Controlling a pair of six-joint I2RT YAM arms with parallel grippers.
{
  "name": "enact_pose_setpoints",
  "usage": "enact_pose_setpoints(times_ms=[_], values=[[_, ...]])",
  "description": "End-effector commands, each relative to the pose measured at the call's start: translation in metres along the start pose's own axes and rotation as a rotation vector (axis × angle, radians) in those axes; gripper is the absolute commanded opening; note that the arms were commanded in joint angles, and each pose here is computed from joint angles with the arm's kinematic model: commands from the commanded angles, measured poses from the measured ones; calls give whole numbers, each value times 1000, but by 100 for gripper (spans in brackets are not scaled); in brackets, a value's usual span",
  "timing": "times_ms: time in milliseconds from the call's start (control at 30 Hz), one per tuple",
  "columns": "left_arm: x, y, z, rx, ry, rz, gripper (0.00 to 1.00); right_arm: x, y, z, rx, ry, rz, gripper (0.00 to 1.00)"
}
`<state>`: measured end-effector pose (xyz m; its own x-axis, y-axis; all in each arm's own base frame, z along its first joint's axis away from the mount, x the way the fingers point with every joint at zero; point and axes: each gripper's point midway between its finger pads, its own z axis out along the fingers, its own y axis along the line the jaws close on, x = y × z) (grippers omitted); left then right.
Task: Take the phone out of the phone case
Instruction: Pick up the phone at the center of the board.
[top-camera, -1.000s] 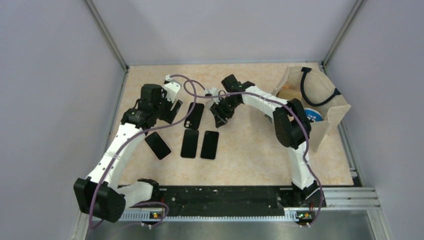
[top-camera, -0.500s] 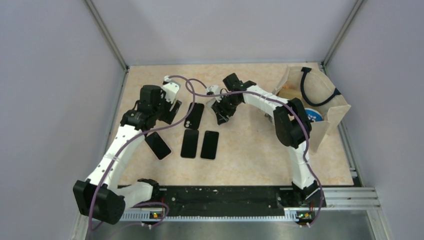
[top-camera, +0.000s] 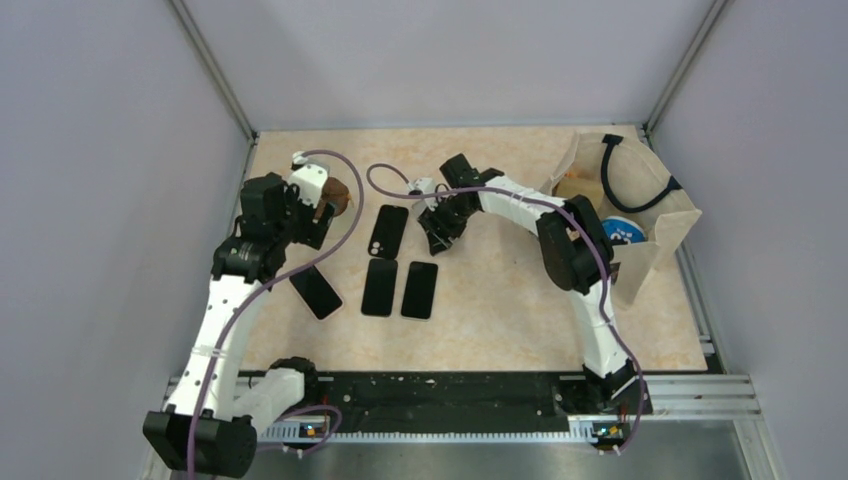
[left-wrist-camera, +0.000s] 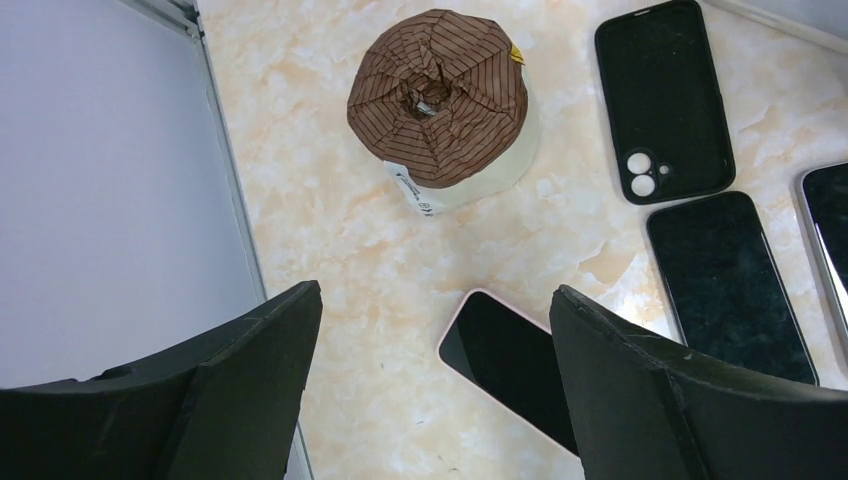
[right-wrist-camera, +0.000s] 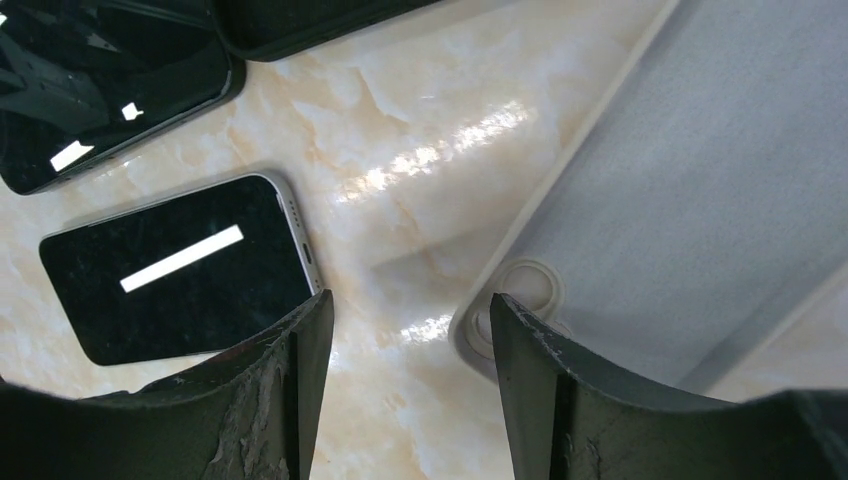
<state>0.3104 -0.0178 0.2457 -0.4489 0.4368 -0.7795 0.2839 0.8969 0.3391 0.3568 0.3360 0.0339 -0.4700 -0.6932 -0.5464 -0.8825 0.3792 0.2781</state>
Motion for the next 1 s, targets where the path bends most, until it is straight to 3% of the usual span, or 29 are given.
enact_pose_setpoints(times_ms=[0,300,633,767,967], values=[[0,1,-10,47,-42,42,90,-10,22,20,-56,-13,-21,58],[21,5,-11,79,3,105,90,-30,39,17,-96,-54,-31,58],[60,-20,-14,277,72,301,94,-47,59,17,-223,-108,-21,59],[78,-42,-18,432,83,445,94,-51,54,11,-181,-113,-39,59],[113,-60,-16,646,71,840,95,-62,47,-33,-81,-162,-53,63]])
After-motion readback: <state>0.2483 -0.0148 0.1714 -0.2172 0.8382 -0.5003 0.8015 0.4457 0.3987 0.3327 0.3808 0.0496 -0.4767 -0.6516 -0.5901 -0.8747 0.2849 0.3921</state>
